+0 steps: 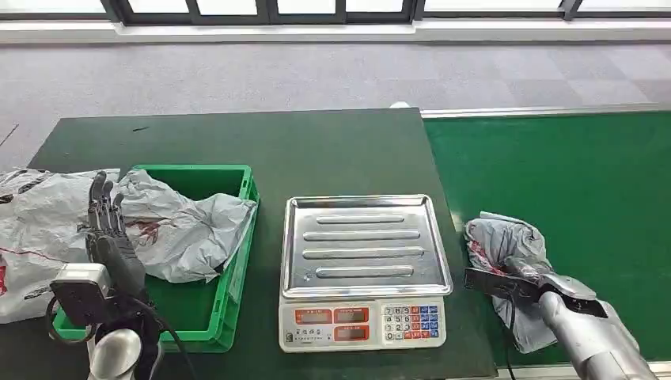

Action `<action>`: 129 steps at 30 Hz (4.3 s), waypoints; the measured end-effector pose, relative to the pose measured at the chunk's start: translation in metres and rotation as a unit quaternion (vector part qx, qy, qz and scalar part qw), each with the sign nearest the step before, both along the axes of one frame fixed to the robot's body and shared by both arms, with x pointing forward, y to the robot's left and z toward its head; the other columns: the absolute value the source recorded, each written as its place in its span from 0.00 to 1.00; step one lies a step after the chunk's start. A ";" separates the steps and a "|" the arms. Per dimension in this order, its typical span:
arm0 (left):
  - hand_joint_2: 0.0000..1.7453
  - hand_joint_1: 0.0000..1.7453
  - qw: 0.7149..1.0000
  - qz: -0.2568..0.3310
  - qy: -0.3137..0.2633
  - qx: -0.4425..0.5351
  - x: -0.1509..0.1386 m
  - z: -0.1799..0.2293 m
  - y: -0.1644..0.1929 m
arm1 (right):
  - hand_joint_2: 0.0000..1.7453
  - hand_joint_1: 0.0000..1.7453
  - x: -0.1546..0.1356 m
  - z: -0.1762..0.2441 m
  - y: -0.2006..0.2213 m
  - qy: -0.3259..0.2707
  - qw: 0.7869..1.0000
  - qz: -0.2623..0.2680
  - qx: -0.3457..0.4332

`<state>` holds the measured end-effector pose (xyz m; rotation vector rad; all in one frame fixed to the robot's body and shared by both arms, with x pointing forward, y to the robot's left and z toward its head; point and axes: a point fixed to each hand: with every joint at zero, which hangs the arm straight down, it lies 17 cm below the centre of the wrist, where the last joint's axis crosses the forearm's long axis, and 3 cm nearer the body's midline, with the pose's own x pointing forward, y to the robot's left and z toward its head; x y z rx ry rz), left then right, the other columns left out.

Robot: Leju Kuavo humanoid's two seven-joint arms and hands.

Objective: Moved the parcel from conveyor to table for the left to box.

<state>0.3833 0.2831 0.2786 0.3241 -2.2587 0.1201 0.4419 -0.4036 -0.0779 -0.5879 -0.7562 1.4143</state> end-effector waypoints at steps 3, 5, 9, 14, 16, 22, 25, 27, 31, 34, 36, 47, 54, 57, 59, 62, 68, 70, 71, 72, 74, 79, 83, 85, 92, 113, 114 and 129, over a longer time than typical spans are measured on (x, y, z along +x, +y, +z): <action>0.00 0.00 1.000 0.000 0.002 -0.001 0.002 -0.001 0.000 | 1.00 1.00 0.002 0.000 0.003 0.003 1.000 0.010 -0.006; 0.00 0.00 1.000 -0.001 0.001 -0.002 0.005 0.000 0.000 | 1.00 1.00 0.002 -0.001 0.007 0.006 1.000 0.019 -0.007; 0.00 0.00 1.000 -0.002 -0.002 -0.004 0.009 0.004 0.000 | 1.00 1.00 0.000 -0.004 0.013 0.012 0.999 0.029 -0.009; 0.00 0.00 1.000 0.003 -0.001 -0.008 0.007 0.002 0.003 | 1.00 1.00 0.016 0.007 0.012 -0.043 0.999 0.009 -0.020; 0.00 0.00 1.000 0.008 -0.002 -0.007 -0.003 0.000 0.004 | 1.00 1.00 0.027 0.021 0.011 -0.103 0.994 -0.012 -0.025; 0.00 0.00 1.000 0.011 -0.008 -0.006 -0.026 -0.004 0.006 | 1.00 1.00 0.065 0.112 0.025 -0.278 0.960 -0.046 0.007; 0.00 0.00 1.000 0.011 -0.011 -0.006 -0.029 -0.002 0.006 | 1.00 1.00 0.072 0.165 0.029 -0.360 0.931 -0.054 0.040; 0.00 0.00 1.000 0.011 -0.012 -0.006 -0.029 -0.001 0.006 | 1.00 1.00 0.073 0.198 0.030 -0.401 0.912 -0.059 0.058; 0.00 0.00 1.000 0.011 -0.014 -0.007 -0.029 0.001 0.006 | 1.00 1.00 0.071 0.229 0.029 -0.437 0.895 -0.064 0.070; 0.00 0.00 1.000 0.011 -0.015 -0.007 -0.029 0.001 0.006 | 1.00 1.00 0.068 0.239 0.029 -0.449 0.888 -0.067 0.076; 0.00 0.00 1.000 0.011 -0.015 -0.007 -0.029 0.002 0.006 | 1.00 1.00 0.067 0.244 0.029 -0.454 0.885 -0.066 0.078; 0.00 0.00 1.000 0.014 -0.015 -0.008 -0.030 0.002 0.007 | 1.00 1.00 0.062 0.259 0.028 -0.476 0.872 -0.066 0.090; 0.00 0.00 1.000 0.015 -0.013 -0.011 -0.032 0.003 0.008 | 1.00 1.00 0.047 0.266 0.006 -0.491 0.860 -0.098 0.100; 0.00 0.00 1.000 0.008 -0.012 -0.015 -0.031 0.003 0.007 | 1.00 1.00 0.045 0.277 0.010 -0.506 0.851 -0.083 0.114; 0.00 0.00 1.000 0.003 -0.014 -0.018 -0.027 0.004 0.006 | 1.00 1.00 0.051 0.296 0.025 -0.526 0.839 -0.056 0.128; 0.00 0.00 0.999 -0.005 -0.022 -0.024 -0.018 0.012 0.003 | 1.00 1.00 0.068 0.330 0.072 -0.554 0.815 -0.016 0.168; 0.00 0.00 0.999 -0.013 -0.023 -0.033 -0.010 0.014 -0.003 | 1.00 1.00 0.079 0.350 0.149 -0.559 0.796 0.023 0.233; 0.00 0.00 0.999 -0.013 -0.021 -0.033 -0.009 0.013 -0.003 | 1.00 1.00 0.080 0.352 0.159 -0.557 0.794 0.031 0.243; 0.00 0.00 0.999 -0.015 -0.020 -0.033 -0.008 0.013 -0.004 | 1.00 1.00 0.080 0.353 0.167 -0.554 0.792 0.039 0.254; 0.00 0.00 0.999 -0.016 -0.020 -0.032 -0.007 0.013 -0.004 | 1.00 1.00 0.079 0.353 0.175 -0.550 0.791 0.047 0.264; 0.00 0.00 0.999 -0.020 -0.021 -0.033 -0.004 0.014 -0.007 | 1.00 1.00 0.075 0.352 0.195 -0.543 0.789 0.063 0.281; 0.00 0.00 0.999 -0.028 -0.025 -0.034 0.005 0.018 -0.016 | 1.00 1.00 0.065 0.346 0.246 -0.525 0.786 0.091 0.314; 0.00 0.00 0.999 -0.032 -0.018 -0.034 0.008 0.014 -0.019 | 1.00 1.00 0.067 0.337 0.268 -0.497 0.799 0.103 0.323; 0.00 0.00 0.999 -0.033 -0.016 -0.034 0.009 0.013 -0.020 | 1.00 1.00 0.071 0.326 0.278 -0.473 0.812 0.110 0.323; 0.00 0.00 0.999 -0.032 -0.014 -0.036 0.010 0.012 -0.018 | 1.00 1.00 0.075 0.280 0.314 -0.394 0.846 0.127 0.337; 0.00 0.00 0.999 -0.027 -0.002 -0.037 0.010 0.007 -0.017 | 1.00 0.00 0.059 0.228 0.371 -0.300 0.870 0.152 0.361; 0.00 0.00 0.999 -0.027 -0.001 -0.037 0.010 0.006 -0.017 | 1.00 0.00 0.057 0.227 0.374 -0.298 0.869 0.154 0.364; 0.00 0.00 0.999 -0.018 0.007 -0.043 0.002 0.006 -0.016 | 1.00 0.00 0.020 0.242 0.394 -0.259 0.822 0.152 0.484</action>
